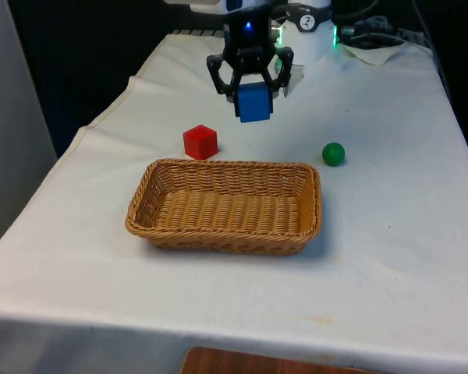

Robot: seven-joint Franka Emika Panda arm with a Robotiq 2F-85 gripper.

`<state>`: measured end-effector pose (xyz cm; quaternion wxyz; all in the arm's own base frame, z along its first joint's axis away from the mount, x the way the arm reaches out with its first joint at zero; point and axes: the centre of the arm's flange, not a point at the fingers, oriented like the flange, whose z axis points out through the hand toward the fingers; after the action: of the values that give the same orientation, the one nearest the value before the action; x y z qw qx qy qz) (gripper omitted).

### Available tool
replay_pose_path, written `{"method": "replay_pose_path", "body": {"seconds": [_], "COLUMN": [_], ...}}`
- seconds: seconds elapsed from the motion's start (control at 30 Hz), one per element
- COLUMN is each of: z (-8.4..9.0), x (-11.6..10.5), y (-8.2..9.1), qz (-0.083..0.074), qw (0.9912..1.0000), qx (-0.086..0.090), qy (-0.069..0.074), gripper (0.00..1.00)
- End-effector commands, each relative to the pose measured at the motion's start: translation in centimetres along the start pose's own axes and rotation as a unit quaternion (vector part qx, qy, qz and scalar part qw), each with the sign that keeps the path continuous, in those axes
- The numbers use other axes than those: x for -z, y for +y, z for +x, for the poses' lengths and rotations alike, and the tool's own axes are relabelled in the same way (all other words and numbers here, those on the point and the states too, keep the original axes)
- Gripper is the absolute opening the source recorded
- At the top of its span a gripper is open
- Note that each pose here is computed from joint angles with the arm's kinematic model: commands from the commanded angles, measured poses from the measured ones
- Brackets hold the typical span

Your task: Place all non-red objects into the basket.

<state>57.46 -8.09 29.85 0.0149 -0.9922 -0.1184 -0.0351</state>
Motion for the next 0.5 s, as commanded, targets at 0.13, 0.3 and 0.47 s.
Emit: {"method": "replay_pose_path", "body": {"seconds": [0.13,0.3,0.47], "z": [1.3,2.8,3.8], "x": [-0.5,-0.9,-1.0], "y": [0.7,1.2,1.7], "qz": [0.009,0.015,0.019], "qw": [0.99995,0.99984,0.99975], "qx": [-0.002,-0.004,-0.005], "qy": [0.003,0.008,0.011], "gripper": [0.03,0.03,0.03]}}
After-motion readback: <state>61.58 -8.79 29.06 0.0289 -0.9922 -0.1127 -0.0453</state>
